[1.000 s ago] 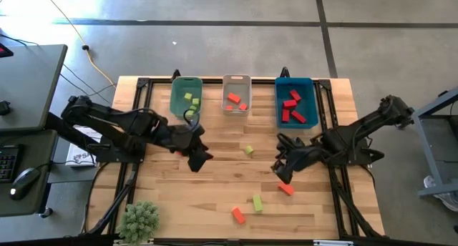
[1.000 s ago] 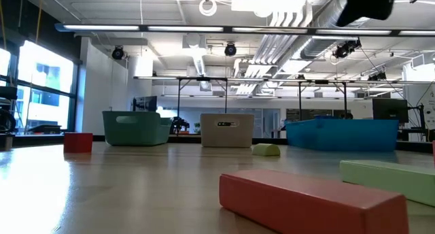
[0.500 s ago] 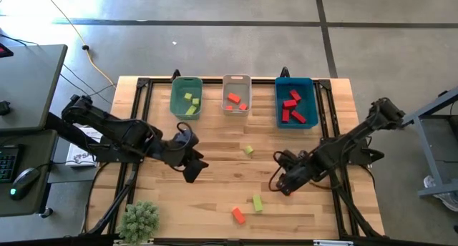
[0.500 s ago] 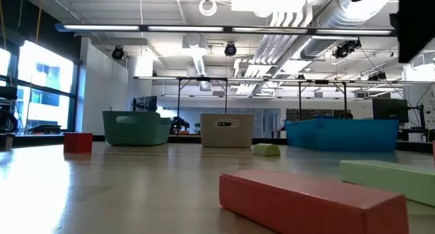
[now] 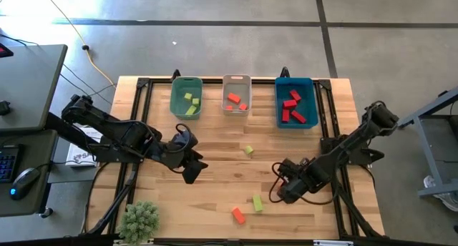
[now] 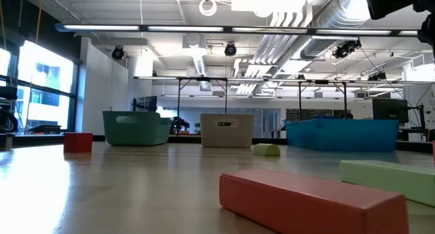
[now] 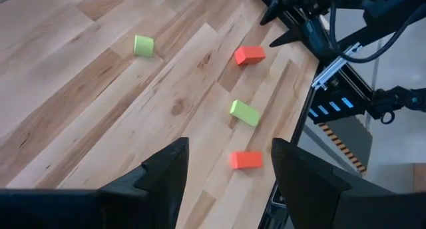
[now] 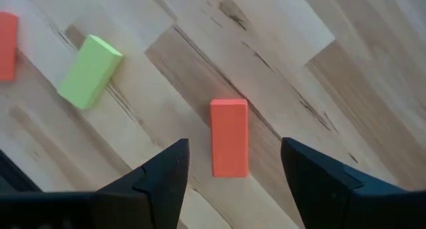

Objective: Sort & place blocks by color
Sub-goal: Put the orange block into the gray bin

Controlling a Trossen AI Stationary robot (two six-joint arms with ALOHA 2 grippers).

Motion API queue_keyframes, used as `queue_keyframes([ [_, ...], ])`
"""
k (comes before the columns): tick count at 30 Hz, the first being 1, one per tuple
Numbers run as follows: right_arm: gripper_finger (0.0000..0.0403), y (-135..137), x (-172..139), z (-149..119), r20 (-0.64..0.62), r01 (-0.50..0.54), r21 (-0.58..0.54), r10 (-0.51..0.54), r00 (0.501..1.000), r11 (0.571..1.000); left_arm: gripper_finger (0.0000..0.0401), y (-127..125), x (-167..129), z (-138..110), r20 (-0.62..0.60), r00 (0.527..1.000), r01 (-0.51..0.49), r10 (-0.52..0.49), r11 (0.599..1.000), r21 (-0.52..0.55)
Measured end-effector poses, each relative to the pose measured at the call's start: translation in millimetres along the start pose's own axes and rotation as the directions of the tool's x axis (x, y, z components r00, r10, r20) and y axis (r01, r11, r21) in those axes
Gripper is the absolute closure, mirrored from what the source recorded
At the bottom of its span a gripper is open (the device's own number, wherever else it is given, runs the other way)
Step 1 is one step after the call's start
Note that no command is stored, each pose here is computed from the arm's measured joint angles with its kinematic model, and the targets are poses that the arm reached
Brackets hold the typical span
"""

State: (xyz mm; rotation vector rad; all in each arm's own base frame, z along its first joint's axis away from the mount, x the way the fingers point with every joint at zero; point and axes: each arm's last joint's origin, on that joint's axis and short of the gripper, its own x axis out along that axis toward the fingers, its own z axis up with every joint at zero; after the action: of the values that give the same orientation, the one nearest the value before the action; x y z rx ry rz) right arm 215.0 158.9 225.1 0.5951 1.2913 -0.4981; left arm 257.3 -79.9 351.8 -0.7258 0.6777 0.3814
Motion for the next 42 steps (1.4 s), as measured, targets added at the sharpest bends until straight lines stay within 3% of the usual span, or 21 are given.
queue_keyframes([
  [11,0.0153,9.4,27.9,-5.3,-0.071,0.080,-0.013,-0.080,0.994,0.997,0.0197,0.4,0.0,-0.2,-0.002,1.000,-0.004,0.004,1.000,0.005],
  [25,0.0156,20.1,76.9,-12.9,-0.187,0.185,-0.046,-0.191,0.964,0.982,0.0197,0.5,0.0,0.1,0.003,1.000,-0.007,0.007,1.000,0.005],
  [29,0.0190,20.2,79.4,-13.3,-0.189,0.193,-0.045,-0.199,0.962,0.980,0.0197,1.0,0.0,0.9,0.030,0.999,-0.022,0.022,1.000,0.005],
  [35,0.0294,20.1,79.3,-11.1,-0.189,0.191,-0.032,-0.194,0.963,0.981,0.0197,1.8,0.2,2.3,0.052,0.998,-0.037,0.037,0.999,0.002],
  [42,0.0298,23.1,77.4,-9.5,-0.186,0.163,-0.063,-0.172,0.967,0.985,0.0197,4.3,1.5,6.2,0.072,0.996,-0.053,0.053,0.999,-0.011],
])
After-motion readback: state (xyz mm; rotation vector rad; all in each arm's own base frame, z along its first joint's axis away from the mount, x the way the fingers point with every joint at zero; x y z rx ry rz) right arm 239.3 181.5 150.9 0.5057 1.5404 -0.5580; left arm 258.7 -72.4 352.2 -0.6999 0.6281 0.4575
